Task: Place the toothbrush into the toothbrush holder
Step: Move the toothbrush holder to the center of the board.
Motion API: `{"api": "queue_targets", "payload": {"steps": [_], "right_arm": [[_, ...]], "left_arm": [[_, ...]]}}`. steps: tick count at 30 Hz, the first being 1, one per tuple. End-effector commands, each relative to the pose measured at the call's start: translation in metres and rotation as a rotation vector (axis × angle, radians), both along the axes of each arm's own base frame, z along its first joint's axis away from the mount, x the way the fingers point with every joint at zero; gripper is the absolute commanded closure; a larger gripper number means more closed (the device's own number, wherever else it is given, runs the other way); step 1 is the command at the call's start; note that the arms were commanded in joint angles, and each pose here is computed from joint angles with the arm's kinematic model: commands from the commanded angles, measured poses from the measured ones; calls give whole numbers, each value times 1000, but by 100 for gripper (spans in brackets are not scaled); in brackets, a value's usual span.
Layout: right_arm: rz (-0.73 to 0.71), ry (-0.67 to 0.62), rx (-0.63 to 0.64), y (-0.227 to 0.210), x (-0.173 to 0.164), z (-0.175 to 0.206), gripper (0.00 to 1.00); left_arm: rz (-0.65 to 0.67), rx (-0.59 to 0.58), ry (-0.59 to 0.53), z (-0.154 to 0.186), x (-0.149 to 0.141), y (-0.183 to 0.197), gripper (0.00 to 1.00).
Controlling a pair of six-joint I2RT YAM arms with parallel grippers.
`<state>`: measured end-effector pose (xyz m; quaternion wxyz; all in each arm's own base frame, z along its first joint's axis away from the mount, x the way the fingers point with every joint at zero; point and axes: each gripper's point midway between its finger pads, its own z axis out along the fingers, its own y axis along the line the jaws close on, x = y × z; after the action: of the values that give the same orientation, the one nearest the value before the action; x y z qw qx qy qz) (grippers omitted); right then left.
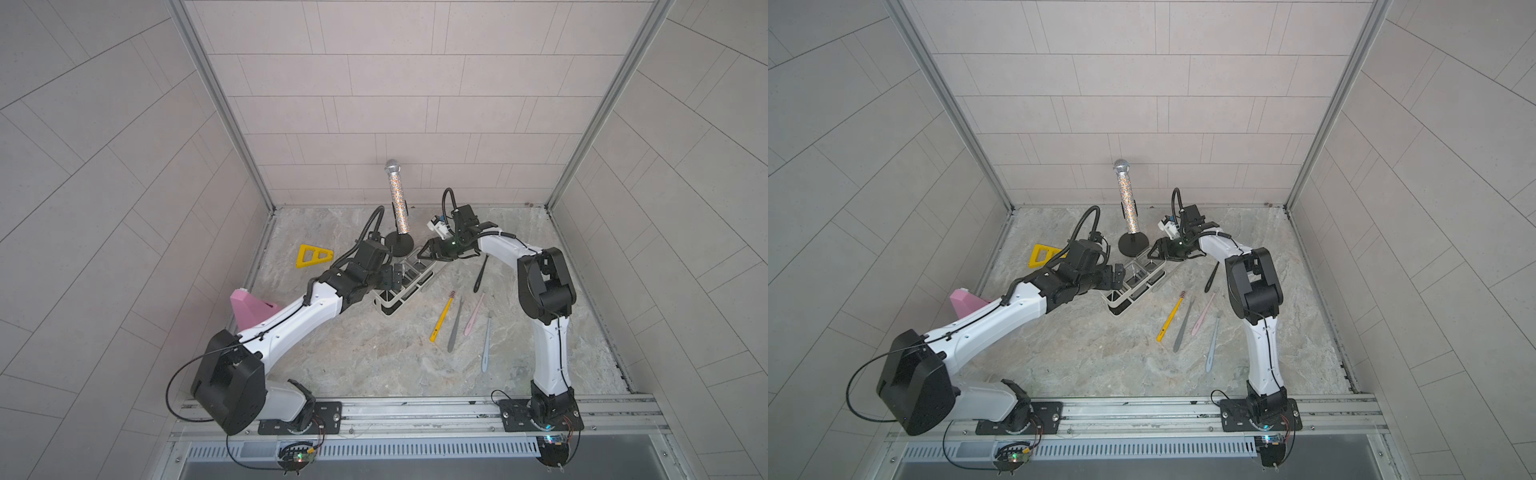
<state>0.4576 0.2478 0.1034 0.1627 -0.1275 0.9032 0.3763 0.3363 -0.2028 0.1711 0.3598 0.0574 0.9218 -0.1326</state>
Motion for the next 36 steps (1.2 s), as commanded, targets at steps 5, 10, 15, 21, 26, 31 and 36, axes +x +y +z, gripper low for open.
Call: {"api": "queue_targets", "payload": {"steps": [5,10,15,21,26,31,36], "right_arm": [[-279,-48,-235,-83,-3,50,15],[-472,-35,-320,-149,-34,57,11],[-456,-12,-143,-134,-55,51,14],[-306,-20,6,-55,-77,59,18],[-241,-1,71,-7,-86,55,24],[-164,-1,87,28,-97,52,30],[-105,12,82,53,-106,44,34]], "left_arm": [[2,-24,3,6,-6,9,0],[-13,-42,50,-11,-3,2,0],[-57,-153,104,-28,1,-23,0],[-95,-182,202,-46,-2,-39,0],[-99,-231,223,-47,-12,-40,0],[-100,-299,231,-39,-28,-39,0],[-99,-330,241,-37,-46,-31,0]]}}
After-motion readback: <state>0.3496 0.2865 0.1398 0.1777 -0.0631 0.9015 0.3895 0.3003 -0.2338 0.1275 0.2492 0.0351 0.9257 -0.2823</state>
